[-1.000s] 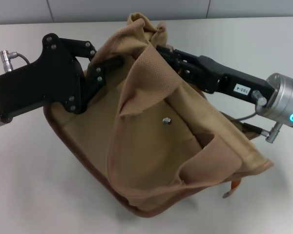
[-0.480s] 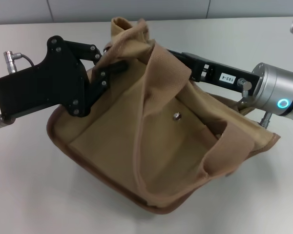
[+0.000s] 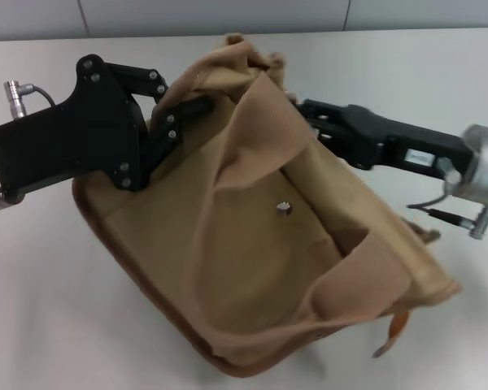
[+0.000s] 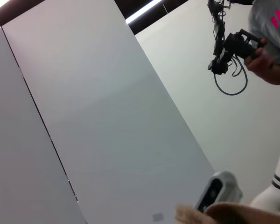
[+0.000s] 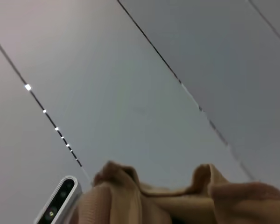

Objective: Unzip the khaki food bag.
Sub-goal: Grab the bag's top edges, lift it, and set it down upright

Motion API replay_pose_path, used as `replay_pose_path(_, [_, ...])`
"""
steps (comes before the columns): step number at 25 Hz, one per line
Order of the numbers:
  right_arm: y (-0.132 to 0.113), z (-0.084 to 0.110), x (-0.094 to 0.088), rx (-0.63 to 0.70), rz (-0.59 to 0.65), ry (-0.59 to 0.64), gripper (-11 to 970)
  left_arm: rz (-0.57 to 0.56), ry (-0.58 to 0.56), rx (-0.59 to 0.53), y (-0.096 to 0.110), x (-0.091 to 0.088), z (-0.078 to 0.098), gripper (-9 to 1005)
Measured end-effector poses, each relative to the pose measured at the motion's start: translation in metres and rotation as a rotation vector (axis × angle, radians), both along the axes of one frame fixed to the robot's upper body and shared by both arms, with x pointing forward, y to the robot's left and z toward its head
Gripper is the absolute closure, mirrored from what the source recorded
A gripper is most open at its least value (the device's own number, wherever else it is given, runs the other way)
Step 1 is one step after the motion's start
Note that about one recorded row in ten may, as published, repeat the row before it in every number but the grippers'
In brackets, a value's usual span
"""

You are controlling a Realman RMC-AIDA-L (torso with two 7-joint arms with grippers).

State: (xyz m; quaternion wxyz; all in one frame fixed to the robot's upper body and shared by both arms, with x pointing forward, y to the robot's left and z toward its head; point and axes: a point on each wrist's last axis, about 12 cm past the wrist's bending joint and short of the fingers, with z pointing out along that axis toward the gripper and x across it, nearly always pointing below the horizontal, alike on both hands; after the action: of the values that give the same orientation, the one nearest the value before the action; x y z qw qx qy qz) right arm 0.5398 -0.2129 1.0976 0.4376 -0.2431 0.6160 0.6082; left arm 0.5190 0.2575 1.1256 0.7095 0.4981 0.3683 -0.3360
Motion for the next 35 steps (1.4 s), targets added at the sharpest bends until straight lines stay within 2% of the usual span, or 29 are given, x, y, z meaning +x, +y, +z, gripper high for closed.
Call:
replay_pose_path(5, [-0.022,-0.003,-0.012,-0.012,-0.155,-0.319,443,0.001,0.0,-0.001,0.0,0.0,0.0,873])
replay_pose_path(7, [-0.024,-0.003,-0.013,-0.069,-0.199,-0.496,442,0.001,0.001,-0.001,0.0,0.001,0.0,873])
replay_pose_path(9, [-0.024,-0.005,-0.014,-0.117,-0.215,-0.617,442,-0.001,0.002,-0.001,0.0,0.001,0.001,872])
replay_pose_path(10, [-0.02,-0.007,-0.016,-0.162,-0.201,-0.728,442,-0.003,0.003,-0.002,0.0,0.002,0.001,871])
replay_pose_path(14, [-0.016,-0.009,-0.018,-0.187,-0.161,-0.789,443,-0.006,0.005,-0.002,-0.001,0.002,0.001,870])
replay_pose_path(20, [-0.015,-0.003,-0.016,-0.164,-0.1,-0.735,442,-0.013,0.007,0.001,-0.002,0.002,0.001,868])
replay_pose_path(25, [-0.006,0.0,-0.012,-0.173,-0.039,-0.738,456,-0.016,0.008,0.004,-0.003,0.002,0.001,866])
replay_pose_path(35, [0.011,-0.003,-0.001,-0.19,-0.045,-0.684,527,-0.036,0.01,0.006,-0.007,0.003,0.002,862])
